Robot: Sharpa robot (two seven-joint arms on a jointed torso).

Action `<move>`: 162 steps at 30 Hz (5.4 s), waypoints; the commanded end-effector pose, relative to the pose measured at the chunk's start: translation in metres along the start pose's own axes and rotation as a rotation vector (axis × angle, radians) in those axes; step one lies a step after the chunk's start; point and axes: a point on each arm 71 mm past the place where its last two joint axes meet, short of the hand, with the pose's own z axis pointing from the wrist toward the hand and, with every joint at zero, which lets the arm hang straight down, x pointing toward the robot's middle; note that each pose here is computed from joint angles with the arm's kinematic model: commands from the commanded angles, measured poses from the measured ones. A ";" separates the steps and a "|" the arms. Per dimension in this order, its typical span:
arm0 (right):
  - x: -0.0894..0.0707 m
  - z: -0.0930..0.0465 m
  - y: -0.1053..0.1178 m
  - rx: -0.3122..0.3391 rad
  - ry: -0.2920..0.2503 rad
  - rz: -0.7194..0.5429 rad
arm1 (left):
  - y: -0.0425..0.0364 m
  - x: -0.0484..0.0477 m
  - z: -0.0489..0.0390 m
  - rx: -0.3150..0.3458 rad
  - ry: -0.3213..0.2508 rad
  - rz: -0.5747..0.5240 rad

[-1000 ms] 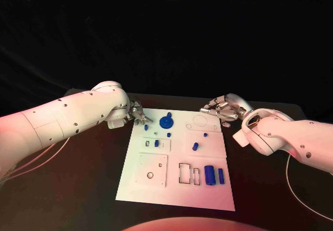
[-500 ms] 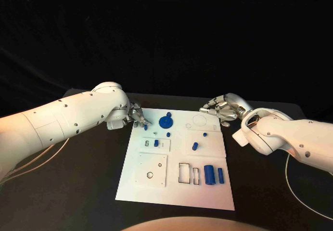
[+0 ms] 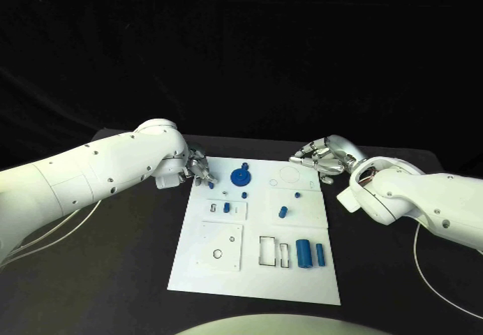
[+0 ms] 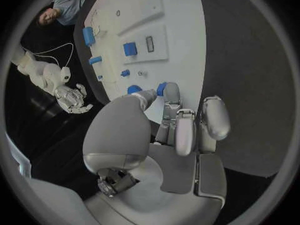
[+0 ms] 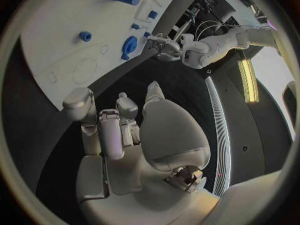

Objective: Assemble the parts on the task board

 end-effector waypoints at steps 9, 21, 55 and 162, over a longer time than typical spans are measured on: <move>0.001 0.000 0.000 -0.007 0.009 -0.003 | -0.0038 0.0002 0.0000 0.040 -0.002 -0.058; 0.000 0.000 -0.001 -0.003 0.010 -0.004 | 0.0055 0.0050 -0.0135 0.077 0.014 -0.157; 0.002 -0.001 -0.005 0.006 0.016 -0.003 | 0.0078 0.0513 -0.0340 0.200 -0.011 -0.025; 0.001 -0.003 -0.006 0.006 0.014 -0.003 | 0.0150 0.0726 -0.0160 0.099 0.031 -0.039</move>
